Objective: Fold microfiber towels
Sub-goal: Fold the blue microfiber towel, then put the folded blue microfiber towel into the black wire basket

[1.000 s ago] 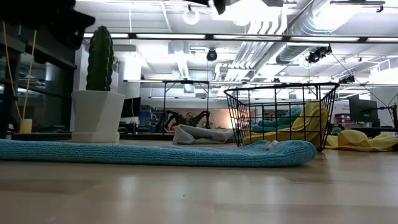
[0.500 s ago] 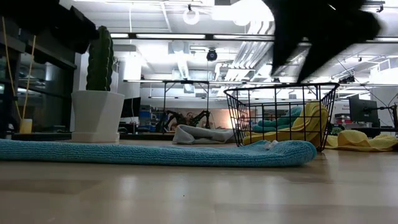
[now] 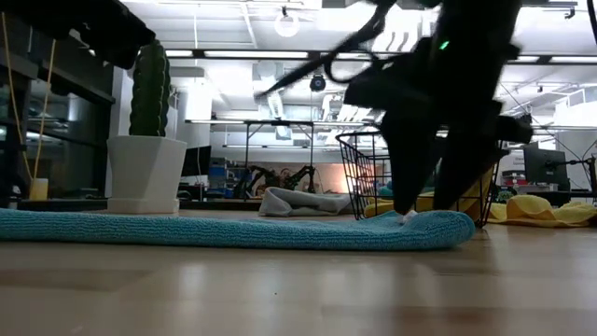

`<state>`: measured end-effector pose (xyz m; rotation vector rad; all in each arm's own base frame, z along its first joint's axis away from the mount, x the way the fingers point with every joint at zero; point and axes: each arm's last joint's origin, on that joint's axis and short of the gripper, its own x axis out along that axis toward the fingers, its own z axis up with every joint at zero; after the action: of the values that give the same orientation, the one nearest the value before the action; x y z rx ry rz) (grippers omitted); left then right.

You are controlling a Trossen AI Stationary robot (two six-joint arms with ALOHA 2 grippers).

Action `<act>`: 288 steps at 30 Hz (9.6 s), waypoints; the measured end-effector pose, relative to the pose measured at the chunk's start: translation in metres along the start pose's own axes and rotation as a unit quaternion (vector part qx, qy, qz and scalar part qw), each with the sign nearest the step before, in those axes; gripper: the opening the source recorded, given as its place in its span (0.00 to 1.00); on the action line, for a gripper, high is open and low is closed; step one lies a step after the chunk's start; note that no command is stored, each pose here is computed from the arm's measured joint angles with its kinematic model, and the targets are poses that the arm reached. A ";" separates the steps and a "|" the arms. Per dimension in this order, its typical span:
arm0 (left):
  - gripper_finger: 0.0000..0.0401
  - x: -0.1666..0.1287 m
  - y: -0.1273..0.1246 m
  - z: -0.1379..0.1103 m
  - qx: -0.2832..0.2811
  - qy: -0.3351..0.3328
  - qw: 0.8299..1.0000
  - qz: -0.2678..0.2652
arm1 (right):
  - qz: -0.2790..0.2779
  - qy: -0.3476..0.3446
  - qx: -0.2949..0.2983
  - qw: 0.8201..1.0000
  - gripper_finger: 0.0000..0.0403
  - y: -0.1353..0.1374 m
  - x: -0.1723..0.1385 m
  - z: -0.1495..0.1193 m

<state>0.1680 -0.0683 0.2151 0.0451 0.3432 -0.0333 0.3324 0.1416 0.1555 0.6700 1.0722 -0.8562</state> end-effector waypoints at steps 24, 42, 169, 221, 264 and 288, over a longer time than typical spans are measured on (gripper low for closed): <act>0.46 0.000 0.000 -0.001 -0.008 0.003 1.000 0.000 | 0.024 0.059 0.065 0.996 0.52 -0.013 0.032 0.007; 0.46 0.000 0.000 0.000 -0.019 0.000 1.000 0.000 | -0.101 0.038 0.009 0.994 0.01 -0.046 -0.008 -0.014; 0.00 0.010 -0.030 -0.047 0.009 0.196 0.978 0.068 | 0.183 -0.083 0.108 0.974 0.64 0.013 0.052 0.010; 0.00 0.111 -0.012 -0.103 -0.034 0.185 0.977 0.096 | 0.197 -0.083 0.031 0.976 0.00 0.015 -0.031 0.027; 0.00 0.112 -0.013 -0.102 -0.046 0.181 0.978 0.091 | 0.338 -0.153 0.045 0.928 0.06 0.061 0.032 0.052; 0.00 0.050 -0.010 -0.048 -0.043 0.144 0.984 0.101 | 0.168 -0.261 -0.150 0.938 0.52 0.036 -0.014 0.033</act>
<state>0.1986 -0.0774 0.1530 -0.0016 0.6268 0.1901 0.3751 0.1366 0.1826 0.3223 0.5639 -0.5116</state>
